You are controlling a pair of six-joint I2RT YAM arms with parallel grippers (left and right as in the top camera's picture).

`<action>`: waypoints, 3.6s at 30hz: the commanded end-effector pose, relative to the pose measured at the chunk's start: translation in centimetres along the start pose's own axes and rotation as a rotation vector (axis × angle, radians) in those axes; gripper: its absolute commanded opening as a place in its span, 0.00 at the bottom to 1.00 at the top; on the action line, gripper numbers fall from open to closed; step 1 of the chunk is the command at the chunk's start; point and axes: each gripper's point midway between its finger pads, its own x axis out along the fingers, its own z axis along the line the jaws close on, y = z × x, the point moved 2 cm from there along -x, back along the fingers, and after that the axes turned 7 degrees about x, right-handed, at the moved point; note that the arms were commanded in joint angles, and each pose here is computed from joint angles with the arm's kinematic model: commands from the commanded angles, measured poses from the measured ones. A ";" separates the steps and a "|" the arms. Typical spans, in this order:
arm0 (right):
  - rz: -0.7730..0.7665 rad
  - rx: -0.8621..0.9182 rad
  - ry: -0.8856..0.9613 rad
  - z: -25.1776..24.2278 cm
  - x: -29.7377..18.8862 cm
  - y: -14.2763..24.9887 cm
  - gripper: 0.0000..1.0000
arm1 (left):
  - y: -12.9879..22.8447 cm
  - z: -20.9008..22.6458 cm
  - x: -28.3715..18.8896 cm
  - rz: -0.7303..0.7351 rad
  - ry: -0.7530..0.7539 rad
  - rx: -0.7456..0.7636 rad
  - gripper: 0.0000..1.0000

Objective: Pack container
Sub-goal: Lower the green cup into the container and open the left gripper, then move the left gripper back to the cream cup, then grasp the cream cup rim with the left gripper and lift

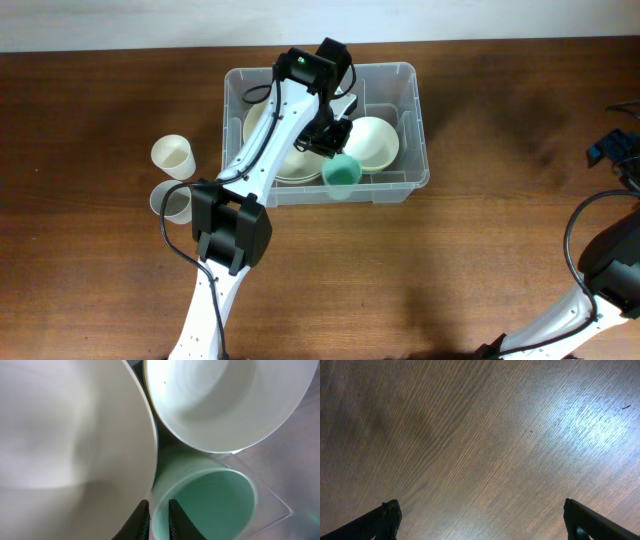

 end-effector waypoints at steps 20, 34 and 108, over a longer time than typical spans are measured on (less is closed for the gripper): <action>-0.006 0.009 0.007 -0.2 -0.2 0.0 0.99 | -3.4 7.2 -13.3 -0.398 -0.249 -0.066 1.00; -0.006 0.009 0.007 -0.2 -0.2 0.0 0.99 | 10.8 18.9 -26.8 -0.467 -0.458 -0.518 0.99; -0.006 0.009 0.007 -0.2 -0.2 0.0 0.99 | 12.3 25.3 -28.5 -0.698 -0.172 -0.690 0.01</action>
